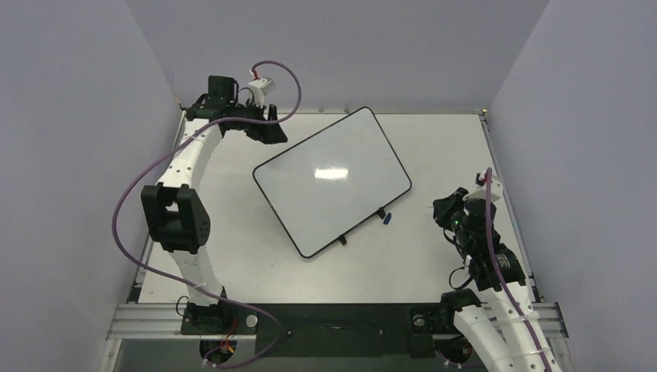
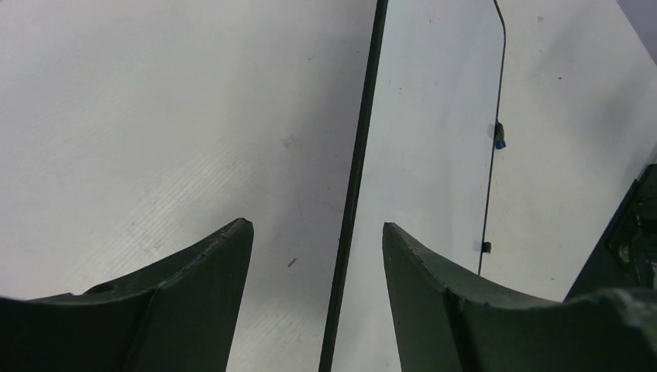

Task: Write a sentence on the whiteboard
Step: Hold the whiteboard on the whiteboard stand.

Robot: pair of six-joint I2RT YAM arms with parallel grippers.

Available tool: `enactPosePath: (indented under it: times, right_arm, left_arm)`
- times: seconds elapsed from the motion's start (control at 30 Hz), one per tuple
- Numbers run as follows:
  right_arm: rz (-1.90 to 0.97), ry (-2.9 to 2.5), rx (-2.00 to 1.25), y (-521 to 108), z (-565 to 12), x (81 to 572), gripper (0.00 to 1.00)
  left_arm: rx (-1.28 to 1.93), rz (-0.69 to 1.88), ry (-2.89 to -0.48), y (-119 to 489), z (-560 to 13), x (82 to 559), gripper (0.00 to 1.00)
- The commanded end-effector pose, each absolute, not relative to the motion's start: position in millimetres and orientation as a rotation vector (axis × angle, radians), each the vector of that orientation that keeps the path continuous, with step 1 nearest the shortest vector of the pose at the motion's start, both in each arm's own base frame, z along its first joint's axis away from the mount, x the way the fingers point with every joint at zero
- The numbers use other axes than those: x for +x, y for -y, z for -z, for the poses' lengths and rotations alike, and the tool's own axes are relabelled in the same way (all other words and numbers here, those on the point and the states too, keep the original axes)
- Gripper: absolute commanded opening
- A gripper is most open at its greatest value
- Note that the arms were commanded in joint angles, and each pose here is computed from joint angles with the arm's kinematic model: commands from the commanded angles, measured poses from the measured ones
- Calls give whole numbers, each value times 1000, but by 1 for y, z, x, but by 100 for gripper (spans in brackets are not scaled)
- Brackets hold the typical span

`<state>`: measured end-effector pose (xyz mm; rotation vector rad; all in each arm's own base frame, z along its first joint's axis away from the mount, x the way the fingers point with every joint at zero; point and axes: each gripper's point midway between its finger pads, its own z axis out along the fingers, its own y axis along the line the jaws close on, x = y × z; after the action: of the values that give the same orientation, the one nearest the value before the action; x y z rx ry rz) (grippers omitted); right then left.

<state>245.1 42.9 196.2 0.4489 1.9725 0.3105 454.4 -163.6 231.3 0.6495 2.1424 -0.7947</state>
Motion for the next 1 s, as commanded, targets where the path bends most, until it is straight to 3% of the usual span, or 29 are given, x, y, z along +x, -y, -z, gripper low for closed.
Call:
enactPosePath:
  times: [0.0, 0.23, 0.53, 0.97]
  right_arm:
    - [-361, -1917, 428, -49, -218, 250, 0]
    - [-372, -1927, 406, -54, -222, 251, 0]
    - [-376, -1929, 413, -54, -218, 249, 0]
    - [-368, -1925, 407, -52, -219, 244, 0]
  left_arm:
    - [755, 948, -2120, 164, -235, 446, 59]
    - [763, 1176, -2114, 170, -216, 439, 59]
    - [788, 1255, -2141, 183, -203, 432, 59]
    - [860, 1326, -2225, 207, -182, 415, 43]
